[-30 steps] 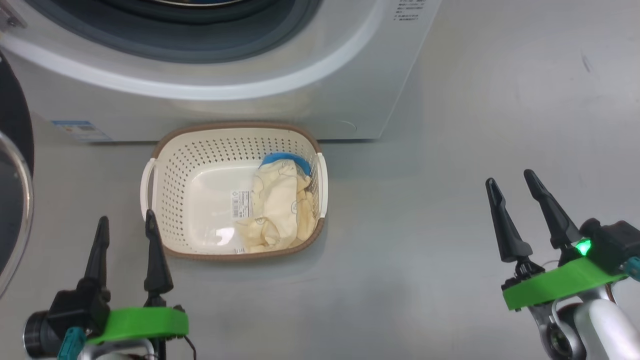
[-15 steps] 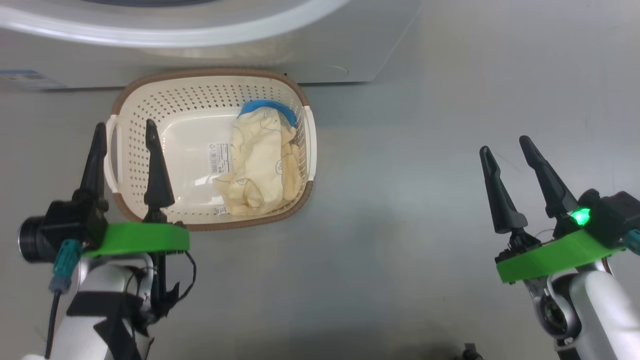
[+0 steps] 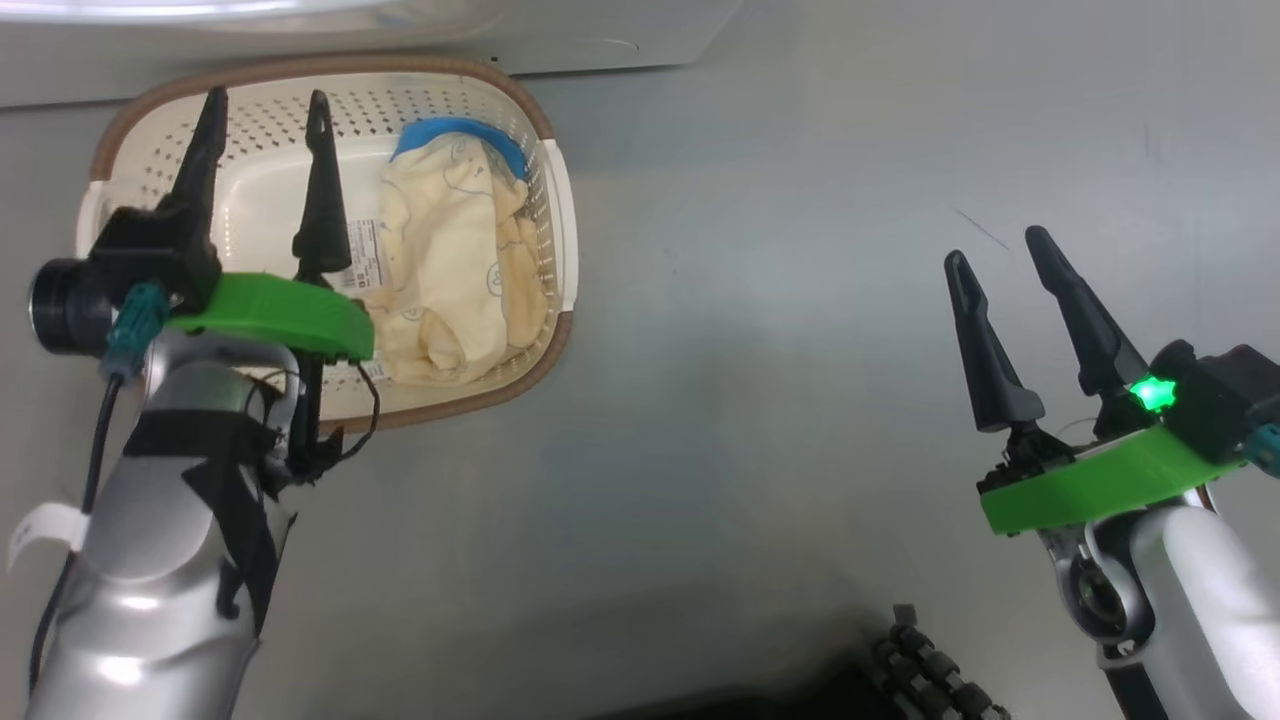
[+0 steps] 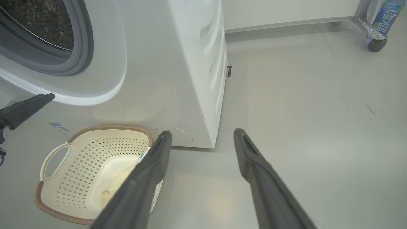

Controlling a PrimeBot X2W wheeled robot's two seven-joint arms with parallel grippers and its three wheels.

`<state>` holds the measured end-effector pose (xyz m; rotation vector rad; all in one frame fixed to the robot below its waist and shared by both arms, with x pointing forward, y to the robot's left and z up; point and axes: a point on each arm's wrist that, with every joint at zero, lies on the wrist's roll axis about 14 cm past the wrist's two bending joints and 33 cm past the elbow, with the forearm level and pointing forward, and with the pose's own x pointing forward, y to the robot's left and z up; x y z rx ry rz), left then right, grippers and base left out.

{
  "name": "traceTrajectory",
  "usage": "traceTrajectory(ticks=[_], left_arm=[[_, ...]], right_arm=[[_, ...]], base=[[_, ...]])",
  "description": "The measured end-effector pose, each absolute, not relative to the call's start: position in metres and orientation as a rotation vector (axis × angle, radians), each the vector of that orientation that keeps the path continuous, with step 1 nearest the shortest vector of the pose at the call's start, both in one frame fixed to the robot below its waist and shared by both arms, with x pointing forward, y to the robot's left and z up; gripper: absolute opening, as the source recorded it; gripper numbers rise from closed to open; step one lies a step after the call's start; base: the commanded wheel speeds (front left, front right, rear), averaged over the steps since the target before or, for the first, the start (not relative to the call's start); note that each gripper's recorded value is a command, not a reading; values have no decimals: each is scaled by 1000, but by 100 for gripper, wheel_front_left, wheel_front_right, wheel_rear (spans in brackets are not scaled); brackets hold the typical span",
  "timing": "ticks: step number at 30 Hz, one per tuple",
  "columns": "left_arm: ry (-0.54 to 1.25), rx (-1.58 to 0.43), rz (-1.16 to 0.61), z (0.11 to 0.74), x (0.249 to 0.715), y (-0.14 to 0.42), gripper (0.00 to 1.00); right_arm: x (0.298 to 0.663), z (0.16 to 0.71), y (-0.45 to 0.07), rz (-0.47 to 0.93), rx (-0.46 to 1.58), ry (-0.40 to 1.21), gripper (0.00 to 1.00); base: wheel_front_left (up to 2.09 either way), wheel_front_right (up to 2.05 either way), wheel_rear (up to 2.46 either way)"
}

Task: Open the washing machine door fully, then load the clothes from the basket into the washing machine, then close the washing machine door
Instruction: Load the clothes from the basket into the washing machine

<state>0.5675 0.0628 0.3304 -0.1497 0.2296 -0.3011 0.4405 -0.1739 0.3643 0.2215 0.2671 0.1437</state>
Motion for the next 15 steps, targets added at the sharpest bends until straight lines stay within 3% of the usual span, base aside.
traceTrajectory(ticks=[15], left_arm=[[565, -210, -387, 208, 558, 28, 100]], right_arm=[[437, 324, -183, 92, 221, 361, 100]], base=[[0, 0, 0]])
